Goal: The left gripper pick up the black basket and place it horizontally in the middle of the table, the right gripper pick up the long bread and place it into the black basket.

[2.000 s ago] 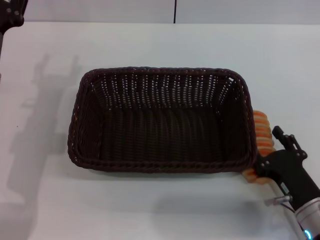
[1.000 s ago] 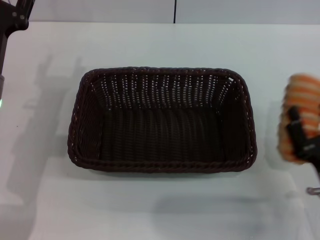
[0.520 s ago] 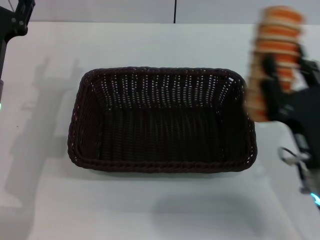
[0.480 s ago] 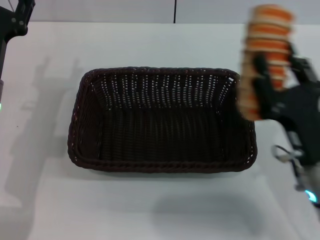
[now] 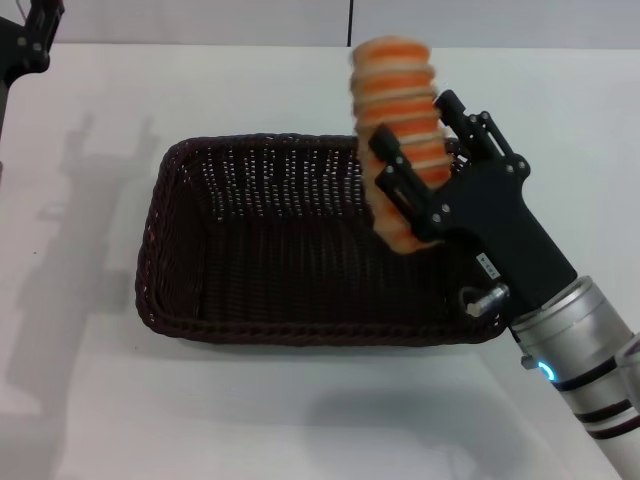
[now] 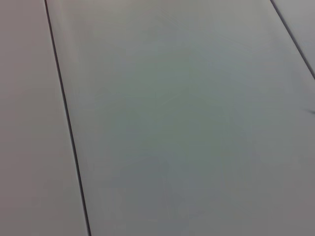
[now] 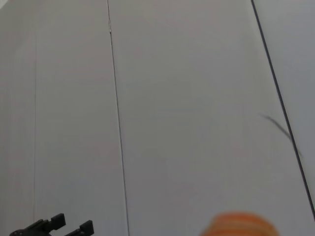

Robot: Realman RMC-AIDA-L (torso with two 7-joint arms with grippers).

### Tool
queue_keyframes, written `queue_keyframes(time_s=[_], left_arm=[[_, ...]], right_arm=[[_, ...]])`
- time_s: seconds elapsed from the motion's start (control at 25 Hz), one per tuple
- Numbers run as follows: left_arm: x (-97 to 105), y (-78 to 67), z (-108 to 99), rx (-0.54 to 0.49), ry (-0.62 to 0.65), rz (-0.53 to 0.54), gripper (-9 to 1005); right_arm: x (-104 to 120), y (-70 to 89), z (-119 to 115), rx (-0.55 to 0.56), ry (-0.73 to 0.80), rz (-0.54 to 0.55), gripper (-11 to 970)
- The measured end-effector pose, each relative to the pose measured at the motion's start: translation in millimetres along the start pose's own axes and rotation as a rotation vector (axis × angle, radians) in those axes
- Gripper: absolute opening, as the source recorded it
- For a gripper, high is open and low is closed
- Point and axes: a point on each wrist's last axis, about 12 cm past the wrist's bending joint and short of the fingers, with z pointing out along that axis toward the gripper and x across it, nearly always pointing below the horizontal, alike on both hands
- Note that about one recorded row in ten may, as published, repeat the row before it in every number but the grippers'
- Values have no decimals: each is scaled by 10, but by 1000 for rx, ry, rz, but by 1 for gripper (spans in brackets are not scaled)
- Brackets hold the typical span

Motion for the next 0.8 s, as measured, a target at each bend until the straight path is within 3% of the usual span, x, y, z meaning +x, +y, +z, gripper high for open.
queue_keyframes(time_s=[0.28,0.48,0.8], left_arm=[[27,19,-16,-3,11,0,798],[50,87,-34,-30,21,-22,798],[109,183,-87,-61,47,-3,798]], right_arm=[[7,-26,4,5,8,21,822],[11,-42,-9,12,11,33,837],[-65,-178,-189,121,-49,19,837]])
